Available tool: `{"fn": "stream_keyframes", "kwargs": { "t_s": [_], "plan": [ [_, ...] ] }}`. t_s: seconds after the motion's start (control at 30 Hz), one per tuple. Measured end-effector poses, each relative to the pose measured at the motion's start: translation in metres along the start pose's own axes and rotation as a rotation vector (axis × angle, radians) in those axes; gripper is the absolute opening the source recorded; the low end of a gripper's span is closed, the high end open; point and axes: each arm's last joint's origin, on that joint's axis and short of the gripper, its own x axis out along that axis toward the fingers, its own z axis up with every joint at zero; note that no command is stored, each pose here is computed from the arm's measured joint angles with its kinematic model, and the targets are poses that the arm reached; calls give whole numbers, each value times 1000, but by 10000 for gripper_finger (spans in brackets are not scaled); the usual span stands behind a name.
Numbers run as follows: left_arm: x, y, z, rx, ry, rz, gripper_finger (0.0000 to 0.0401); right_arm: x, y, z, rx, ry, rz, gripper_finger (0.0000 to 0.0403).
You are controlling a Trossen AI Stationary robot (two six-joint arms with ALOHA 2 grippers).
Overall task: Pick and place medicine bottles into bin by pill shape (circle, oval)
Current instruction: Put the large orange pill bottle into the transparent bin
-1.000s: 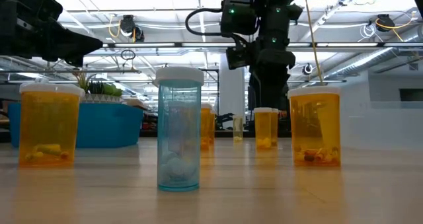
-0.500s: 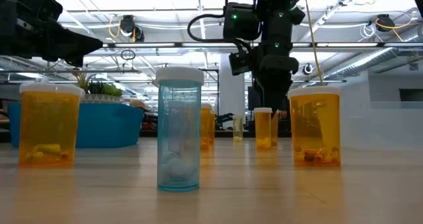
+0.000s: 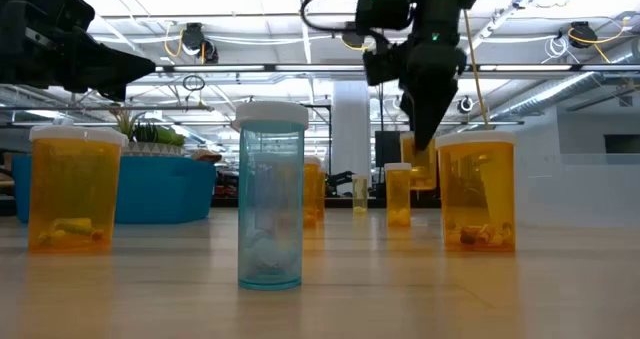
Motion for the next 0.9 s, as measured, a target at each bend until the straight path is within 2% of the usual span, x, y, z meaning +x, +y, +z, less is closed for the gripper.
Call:
{"fn": "stream_keyframes", "kwargs": {
  "t_s": [0.5,0.77,0.9],
  "plan": [
    [0,0,0,-1,-3,0,42,-86,2,-61,205,-27,0,214],
    [0,0,0,-2,-4,1,42,-108,4,-93,295,18,-108,214],
    [0,0,0,-3,-4,1,42,-109,6,-103,338,23,-135,214]
  ]
}}
